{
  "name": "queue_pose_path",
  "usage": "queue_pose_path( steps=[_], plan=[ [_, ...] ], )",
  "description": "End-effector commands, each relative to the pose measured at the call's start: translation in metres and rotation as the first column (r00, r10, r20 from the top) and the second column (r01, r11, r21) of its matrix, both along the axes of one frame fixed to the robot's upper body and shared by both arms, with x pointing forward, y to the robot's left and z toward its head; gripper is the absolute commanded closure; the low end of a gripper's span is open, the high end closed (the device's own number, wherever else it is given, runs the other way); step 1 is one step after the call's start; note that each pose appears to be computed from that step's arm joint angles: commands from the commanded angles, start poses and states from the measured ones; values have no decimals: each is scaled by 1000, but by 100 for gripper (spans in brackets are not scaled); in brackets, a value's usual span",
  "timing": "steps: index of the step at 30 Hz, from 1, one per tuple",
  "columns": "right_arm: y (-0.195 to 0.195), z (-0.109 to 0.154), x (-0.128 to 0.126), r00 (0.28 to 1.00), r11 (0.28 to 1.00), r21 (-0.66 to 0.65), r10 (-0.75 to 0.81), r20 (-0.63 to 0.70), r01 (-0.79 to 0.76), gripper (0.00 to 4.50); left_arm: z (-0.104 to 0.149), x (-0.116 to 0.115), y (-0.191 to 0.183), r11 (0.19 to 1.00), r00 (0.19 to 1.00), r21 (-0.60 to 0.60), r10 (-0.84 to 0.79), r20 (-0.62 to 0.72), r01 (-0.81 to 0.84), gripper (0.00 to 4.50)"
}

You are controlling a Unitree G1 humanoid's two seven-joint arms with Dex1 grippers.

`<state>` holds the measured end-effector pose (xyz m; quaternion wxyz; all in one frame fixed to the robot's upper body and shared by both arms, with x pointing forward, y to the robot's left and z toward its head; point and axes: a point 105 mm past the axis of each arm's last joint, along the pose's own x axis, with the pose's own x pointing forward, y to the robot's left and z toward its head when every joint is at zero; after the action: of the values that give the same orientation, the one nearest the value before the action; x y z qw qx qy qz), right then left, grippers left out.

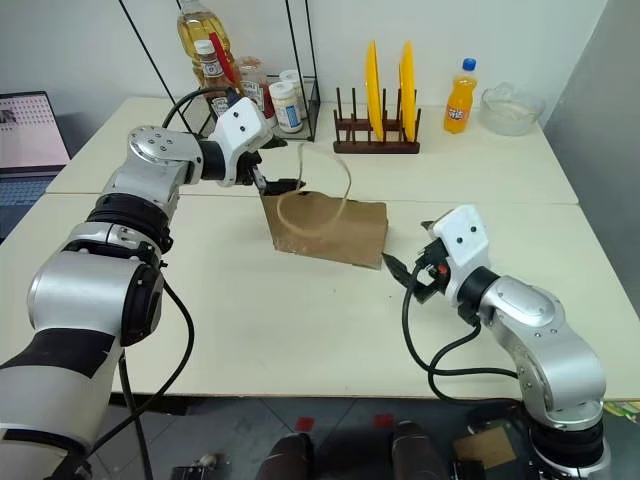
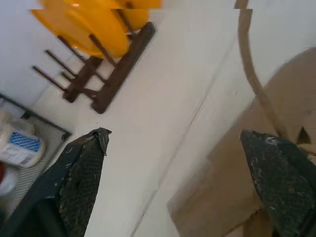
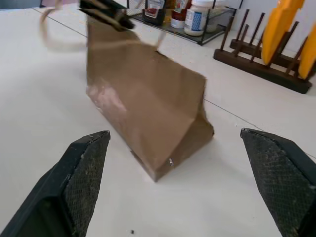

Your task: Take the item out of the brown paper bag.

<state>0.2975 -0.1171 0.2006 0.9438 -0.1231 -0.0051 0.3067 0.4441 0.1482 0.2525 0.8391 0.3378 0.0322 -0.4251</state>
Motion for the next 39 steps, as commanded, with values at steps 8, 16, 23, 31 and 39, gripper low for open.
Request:
queue_pose_path(
  steps=[8,16,23,31,39],
  plan=[
    [-28,18,25,994,999,-10,-49,94,50,5,11,-54,9,921,923,130,-345,-167,368,0],
    [-27,17,38,994,1000,-14,-24,109,25,5,5,-105,10,868,874,176,-417,-250,465,0],
    [-24,14,40,994,1000,-14,-5,106,7,5,0,-113,17,858,874,222,-401,-276,464,0],
    [-25,13,41,995,1000,-17,-9,100,11,5,-12,-91,4,877,889,185,-405,-214,444,0],
    [-31,14,32,995,999,-20,-24,99,27,5,52,-63,25,962,958,-19,-273,-84,272,0]
  ],
)
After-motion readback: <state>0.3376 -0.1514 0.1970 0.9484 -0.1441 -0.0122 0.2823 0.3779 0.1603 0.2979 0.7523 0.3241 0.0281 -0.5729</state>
